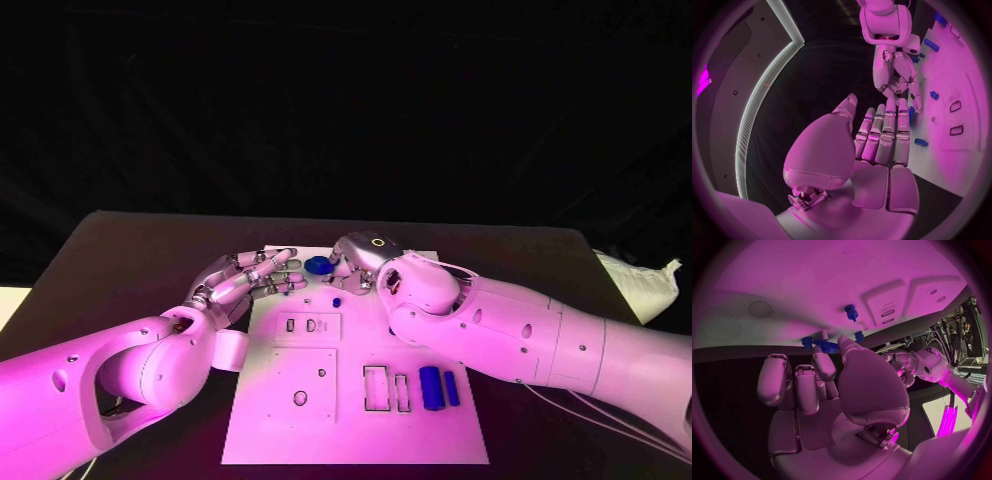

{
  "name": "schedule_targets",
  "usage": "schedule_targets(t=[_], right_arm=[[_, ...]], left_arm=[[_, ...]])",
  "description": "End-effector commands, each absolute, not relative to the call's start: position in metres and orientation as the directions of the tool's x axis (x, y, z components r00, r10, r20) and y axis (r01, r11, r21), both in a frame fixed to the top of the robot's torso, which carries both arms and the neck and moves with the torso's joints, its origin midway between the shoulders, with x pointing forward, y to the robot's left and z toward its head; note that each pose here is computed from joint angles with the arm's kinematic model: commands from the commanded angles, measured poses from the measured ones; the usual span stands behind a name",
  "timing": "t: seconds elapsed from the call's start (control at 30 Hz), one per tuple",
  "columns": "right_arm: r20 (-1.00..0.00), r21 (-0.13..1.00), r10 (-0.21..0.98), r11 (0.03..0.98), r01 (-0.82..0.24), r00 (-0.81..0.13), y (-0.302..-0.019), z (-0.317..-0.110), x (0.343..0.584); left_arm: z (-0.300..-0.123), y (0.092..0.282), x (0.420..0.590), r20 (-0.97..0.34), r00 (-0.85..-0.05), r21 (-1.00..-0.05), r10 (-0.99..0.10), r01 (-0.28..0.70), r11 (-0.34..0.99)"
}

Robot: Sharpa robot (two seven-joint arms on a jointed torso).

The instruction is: Assemble the parts on the task board

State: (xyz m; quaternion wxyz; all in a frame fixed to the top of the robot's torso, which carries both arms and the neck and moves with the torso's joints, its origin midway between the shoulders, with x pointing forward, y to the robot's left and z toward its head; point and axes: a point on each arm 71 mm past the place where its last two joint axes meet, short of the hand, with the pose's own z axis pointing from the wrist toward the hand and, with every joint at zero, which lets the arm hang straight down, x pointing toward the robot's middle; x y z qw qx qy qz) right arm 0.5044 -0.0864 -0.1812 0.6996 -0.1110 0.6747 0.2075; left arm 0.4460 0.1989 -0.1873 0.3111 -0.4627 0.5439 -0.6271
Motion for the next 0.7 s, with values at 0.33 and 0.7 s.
schedule_targets(t=[0.33, 0.7], right_arm=[[-0.975, 0.156, 0.21, 0.875, -0.458, 0.068, -0.0871, -0.1739, 0.5003], [-0.975, 0.161, 0.214, 0.876, -0.454, 0.068, -0.0906, -0.1738, 0.4997]], left_arm=[[-0.1857, 0.1983, 0.4459, 0.252, -0.392, -0.968, -0.885, -0.108, -0.227], [-0.1857, 0.1988, 0.4459, 0.251, -0.391, -0.968, -0.885, -0.108, -0.227]])
